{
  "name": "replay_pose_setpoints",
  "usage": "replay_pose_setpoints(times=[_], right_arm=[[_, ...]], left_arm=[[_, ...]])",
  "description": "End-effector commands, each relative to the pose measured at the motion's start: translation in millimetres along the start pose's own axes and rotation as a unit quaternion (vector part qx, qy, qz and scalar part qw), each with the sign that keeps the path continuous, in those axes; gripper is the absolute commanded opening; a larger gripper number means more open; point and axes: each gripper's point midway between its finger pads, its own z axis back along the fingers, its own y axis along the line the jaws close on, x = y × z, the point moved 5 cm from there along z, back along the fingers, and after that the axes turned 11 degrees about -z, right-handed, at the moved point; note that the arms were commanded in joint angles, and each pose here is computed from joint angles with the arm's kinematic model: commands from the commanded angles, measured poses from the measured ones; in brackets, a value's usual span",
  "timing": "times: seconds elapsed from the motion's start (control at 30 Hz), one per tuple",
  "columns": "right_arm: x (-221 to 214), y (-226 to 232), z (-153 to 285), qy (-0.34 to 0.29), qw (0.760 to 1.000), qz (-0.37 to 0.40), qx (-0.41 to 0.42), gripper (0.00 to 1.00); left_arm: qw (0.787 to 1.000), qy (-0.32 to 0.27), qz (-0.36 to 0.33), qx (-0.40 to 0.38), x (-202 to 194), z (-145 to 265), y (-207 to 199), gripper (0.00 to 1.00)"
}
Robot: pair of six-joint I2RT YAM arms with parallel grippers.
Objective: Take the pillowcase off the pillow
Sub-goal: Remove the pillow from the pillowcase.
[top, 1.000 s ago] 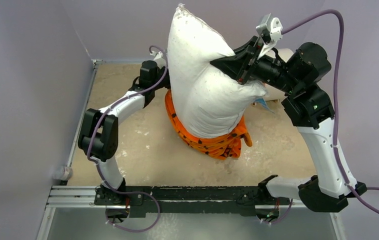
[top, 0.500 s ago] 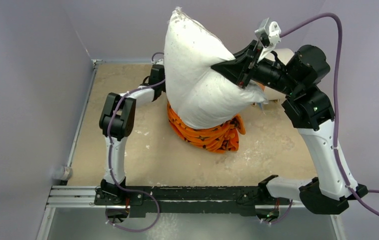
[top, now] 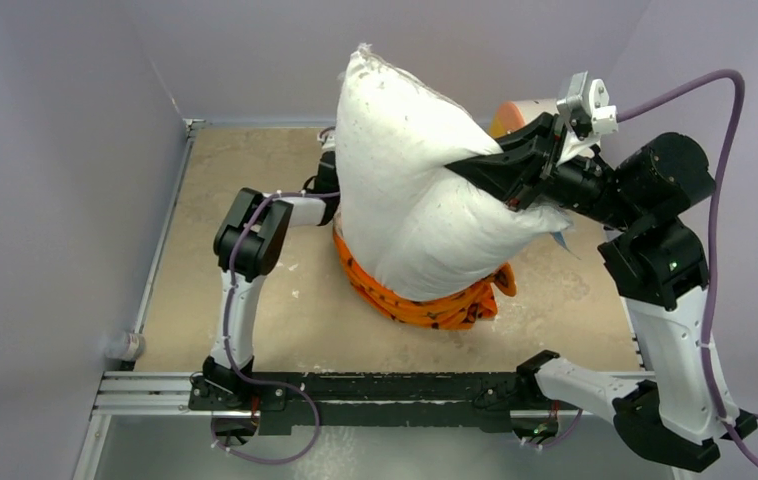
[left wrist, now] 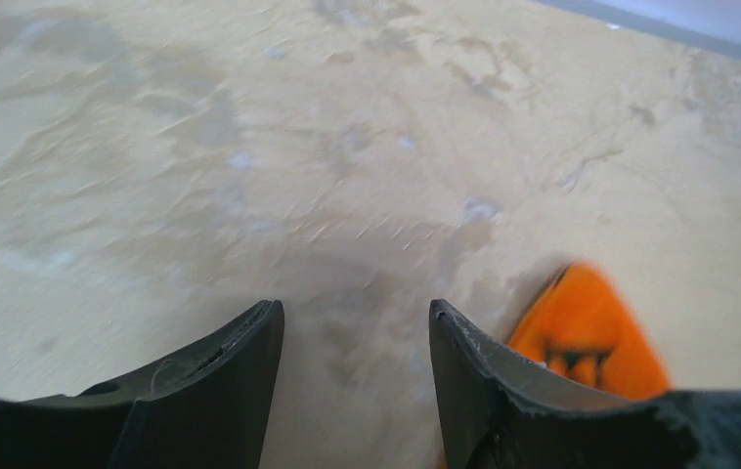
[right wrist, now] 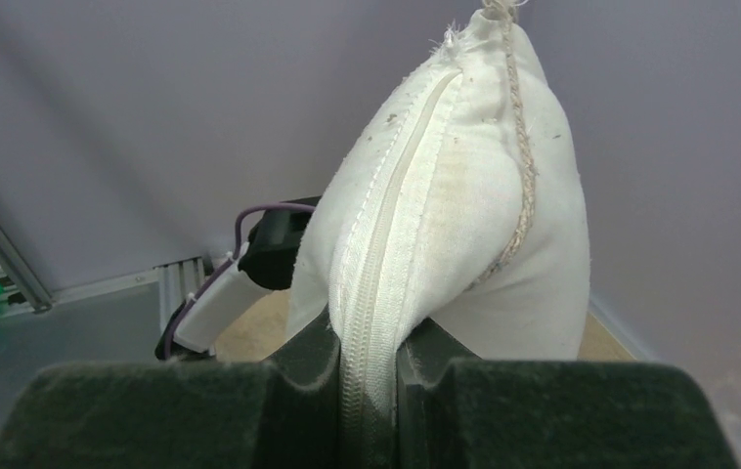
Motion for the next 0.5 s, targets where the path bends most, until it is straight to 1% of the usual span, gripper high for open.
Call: replay_pose_setpoints(times=[0.0,0.1,0.23,0.3,0.37,0.47], right_arm=[[36.4,17.5,0.1,-0.066,0.995,0.057,0.041,0.0],[34.7,12.3,-5.1,-0.062,0.996,0.058,0.038,0.0],[32.5,7.5,-9.5,-0.056,0.996,0.056,0.034,0.0],[32.2,6.3,-10.8,-0.055,0.996,0.056,0.033,0.0],[32.3,6.0,-11.6,-0.054,0.996,0.056,0.035,0.0],[31.9,5.9,-12.2,-0.053,0.996,0.056,0.036,0.0]], left_arm=[[0.999,0.014,-0.016,-0.045,3.3,-26.9,-20.8,0.56],[0.998,0.039,-0.017,-0.055,-10.3,-40.3,-23.6,0.56],[0.997,0.057,-0.021,-0.046,-29.8,-48.6,-15.8,0.56],[0.997,0.055,-0.011,-0.043,-29.3,-48.8,-11.5,0.56],[0.999,0.041,-0.006,-0.035,-23.3,-45.9,-6.5,0.56],[0.999,0.044,-0.007,-0.029,-19.6,-45.5,0.7,0.56]])
